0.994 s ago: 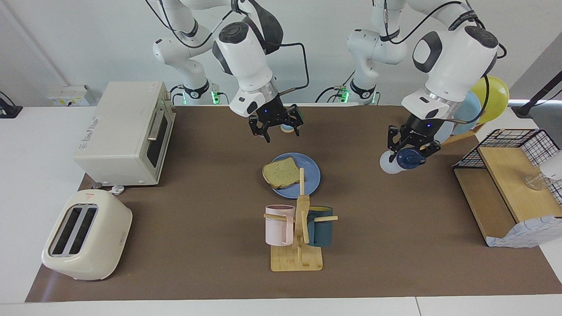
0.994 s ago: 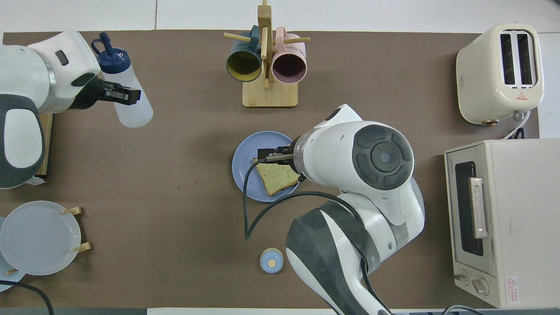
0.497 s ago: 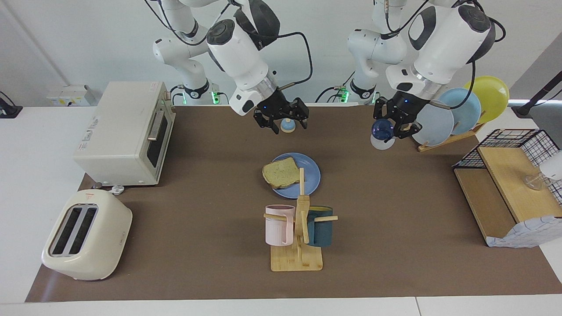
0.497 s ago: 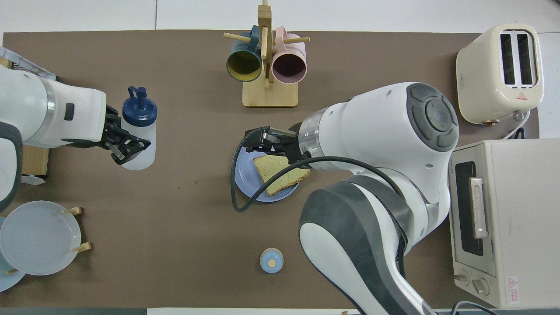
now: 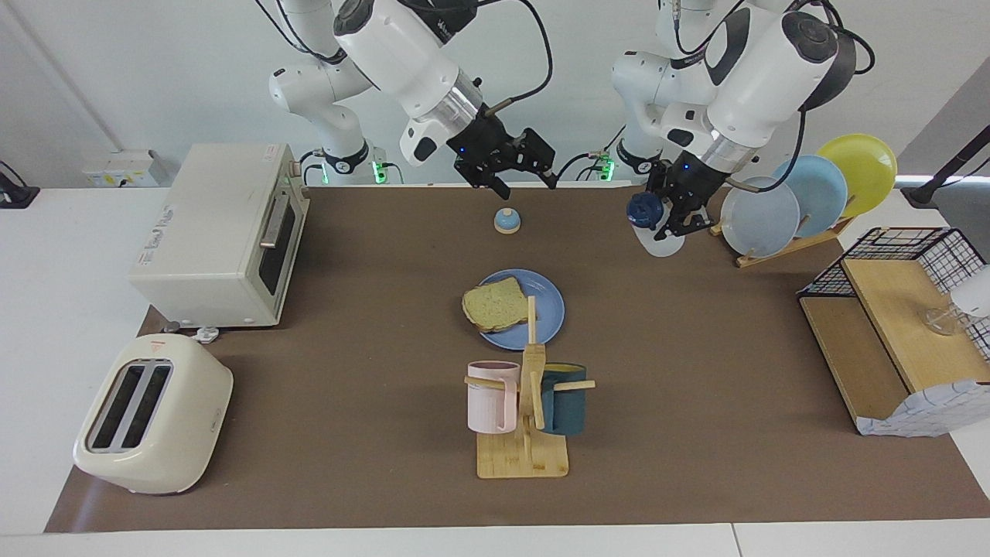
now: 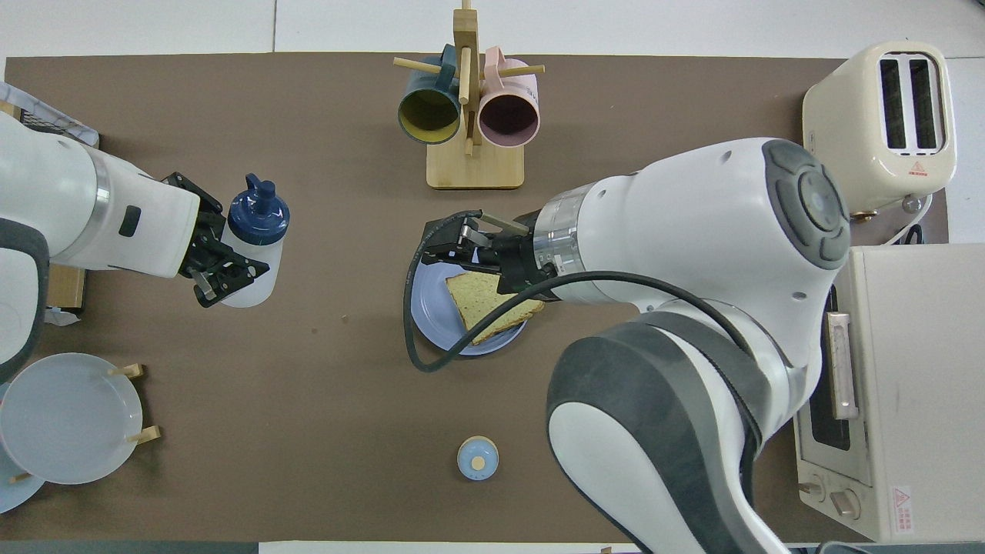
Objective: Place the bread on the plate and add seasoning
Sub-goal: 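Bring the bottle toward the right gripper above the plate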
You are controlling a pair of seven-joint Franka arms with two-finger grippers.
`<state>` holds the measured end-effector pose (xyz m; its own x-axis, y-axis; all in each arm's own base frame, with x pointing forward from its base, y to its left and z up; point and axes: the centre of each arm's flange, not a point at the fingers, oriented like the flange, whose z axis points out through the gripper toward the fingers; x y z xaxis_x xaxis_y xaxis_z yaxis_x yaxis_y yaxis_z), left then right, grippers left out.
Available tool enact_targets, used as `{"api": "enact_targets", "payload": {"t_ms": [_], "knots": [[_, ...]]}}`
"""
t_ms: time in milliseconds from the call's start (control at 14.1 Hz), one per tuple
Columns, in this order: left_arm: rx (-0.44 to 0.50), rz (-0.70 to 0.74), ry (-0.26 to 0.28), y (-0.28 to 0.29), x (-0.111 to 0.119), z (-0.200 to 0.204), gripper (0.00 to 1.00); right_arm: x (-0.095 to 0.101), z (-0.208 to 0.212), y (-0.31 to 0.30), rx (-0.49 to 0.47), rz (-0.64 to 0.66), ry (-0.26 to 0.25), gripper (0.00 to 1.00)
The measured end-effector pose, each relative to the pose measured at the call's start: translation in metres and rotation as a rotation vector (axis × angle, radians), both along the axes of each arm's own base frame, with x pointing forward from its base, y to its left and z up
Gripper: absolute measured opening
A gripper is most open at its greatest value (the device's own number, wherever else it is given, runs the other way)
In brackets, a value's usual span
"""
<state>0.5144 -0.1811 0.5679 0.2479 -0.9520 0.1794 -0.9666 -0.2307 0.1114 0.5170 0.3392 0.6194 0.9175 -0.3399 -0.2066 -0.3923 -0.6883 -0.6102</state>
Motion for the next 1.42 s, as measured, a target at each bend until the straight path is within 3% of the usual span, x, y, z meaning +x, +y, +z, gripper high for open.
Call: {"api": "enact_targets", "payload": {"t_ms": [284,426,497,639,1421], "knots": [[0.020,-0.057,0.007,-0.021,-0.016,-0.006,0.38,-0.006,0.025,0.015,0.032,-0.013,-0.018,0.88],[0.020,-0.074,0.011,-0.028,-0.021,-0.007,0.38,-0.014,0.025,0.034,0.035,0.004,-0.049,0.74],[0.020,-0.080,0.011,-0.030,-0.023,-0.007,0.38,-0.021,0.024,0.047,0.023,0.023,-0.069,0.73],[0.019,-0.088,0.010,-0.033,-0.026,-0.007,0.38,-0.030,0.024,0.062,0.016,0.044,-0.094,0.56],[0.018,-0.119,0.005,-0.036,-0.029,-0.006,0.38,-0.012,0.015,0.061,0.024,-0.012,-0.150,0.41]]}}
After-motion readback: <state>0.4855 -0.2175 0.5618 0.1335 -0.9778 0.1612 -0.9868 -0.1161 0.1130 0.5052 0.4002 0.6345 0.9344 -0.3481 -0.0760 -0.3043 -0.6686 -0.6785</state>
